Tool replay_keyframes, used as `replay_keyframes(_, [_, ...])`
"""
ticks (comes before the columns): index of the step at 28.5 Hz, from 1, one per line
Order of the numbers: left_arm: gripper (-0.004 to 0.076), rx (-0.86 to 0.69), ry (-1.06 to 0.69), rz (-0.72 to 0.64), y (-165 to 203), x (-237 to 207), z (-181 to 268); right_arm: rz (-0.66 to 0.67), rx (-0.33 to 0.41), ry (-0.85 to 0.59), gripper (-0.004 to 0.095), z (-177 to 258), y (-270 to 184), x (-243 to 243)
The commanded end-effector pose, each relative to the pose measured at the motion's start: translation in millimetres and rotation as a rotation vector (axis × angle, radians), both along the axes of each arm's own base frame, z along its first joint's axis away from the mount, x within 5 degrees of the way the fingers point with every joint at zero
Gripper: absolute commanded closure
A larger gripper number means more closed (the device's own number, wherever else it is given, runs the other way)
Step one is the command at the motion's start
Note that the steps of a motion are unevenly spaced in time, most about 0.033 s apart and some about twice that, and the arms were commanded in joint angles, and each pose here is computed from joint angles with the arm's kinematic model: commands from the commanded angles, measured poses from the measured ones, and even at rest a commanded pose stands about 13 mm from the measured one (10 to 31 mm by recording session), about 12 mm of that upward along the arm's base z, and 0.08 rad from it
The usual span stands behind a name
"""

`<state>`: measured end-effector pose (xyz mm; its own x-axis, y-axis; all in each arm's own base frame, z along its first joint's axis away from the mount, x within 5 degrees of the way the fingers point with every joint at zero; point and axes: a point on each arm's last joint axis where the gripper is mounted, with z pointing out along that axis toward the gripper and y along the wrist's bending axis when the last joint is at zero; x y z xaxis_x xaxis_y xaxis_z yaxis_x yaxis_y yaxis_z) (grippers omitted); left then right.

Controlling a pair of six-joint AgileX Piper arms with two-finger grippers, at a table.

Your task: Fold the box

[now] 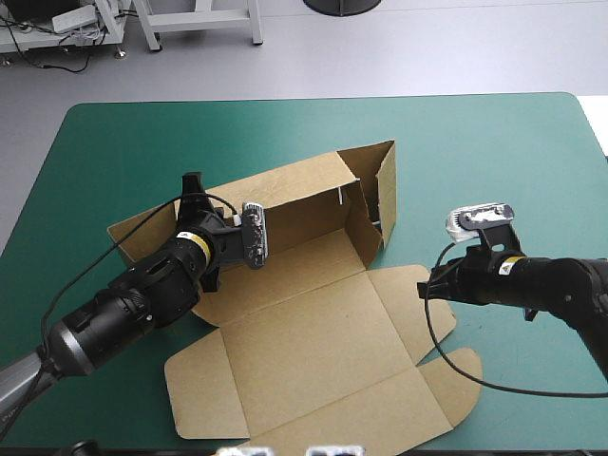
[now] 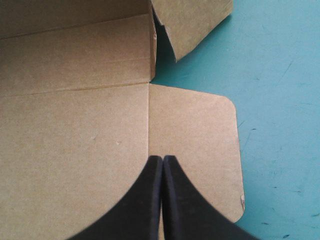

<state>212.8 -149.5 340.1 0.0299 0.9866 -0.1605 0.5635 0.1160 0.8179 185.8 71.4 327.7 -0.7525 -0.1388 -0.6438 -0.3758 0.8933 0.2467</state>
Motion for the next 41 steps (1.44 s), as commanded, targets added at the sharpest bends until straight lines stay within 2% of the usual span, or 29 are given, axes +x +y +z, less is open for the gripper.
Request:
replay_keyframes(1, [0.0729,-0.062,-0.058,0.004,0,-3,14,0.000,0.033,-0.036,0.0925,18,4,10])
replay_keyframes(3, [0.0729,-0.071,-0.058,0.015,1,-3,14,0.011,0.033,-0.037,0.0925,25,6,15])
replay_keyframes(5, [0.0729,-0.076,-0.056,0.021,1,-3,14,0.024,0.066,-0.054,0.0925,38,10,21])
replay_keyframes(12, [0.0729,-0.077,-0.056,0.019,1,-3,14,0.274,0.383,-0.136,0.0925,82,57,29])
replay_keyframes(14, [0.0729,-0.077,-0.056,0.019,1,-3,14,0.338,0.446,-0.082,0.0925,80,71,32])
replay_keyframes(17, [0.0729,-0.077,-0.056,0.019,1,-3,14,0.416,0.483,-0.037,0.0925,74,86,37])
replay_keyframes(19, [0.0729,-0.079,-0.053,0.021,1,-3,14,0.422,0.464,-0.050,0.0925,73,90,40])
replay_keyframes(22, [0.0729,-0.078,-0.051,0.023,1,-4,14,0.367,0.391,-0.115,0.0925,77,85,46])
replay_keyframes(26, [0.0729,-0.080,-0.049,0.024,1,-4,14,0.292,0.230,-0.211,0.0921,92,76,60])
replay_keyframes(28, [0.0729,-0.082,-0.051,0.021,1,-4,14,0.269,0.184,-0.238,0.0922,97,75,68])
replay_keyframes(36, [0.0729,-0.100,-0.031,0.025,0,-4,13,0.185,0.059,-0.291,0.0914,107,81,117])
replay_keyframes(39, [0.0729,-0.101,-0.032,0.024,0,-4,13,0.131,-0.020,-0.322,0.0912,109,83,144])
replay_keyframes(41, [0.0729,-0.103,-0.031,0.023,0,-4,13,0.118,-0.047,-0.332,0.0912,112,87,160])
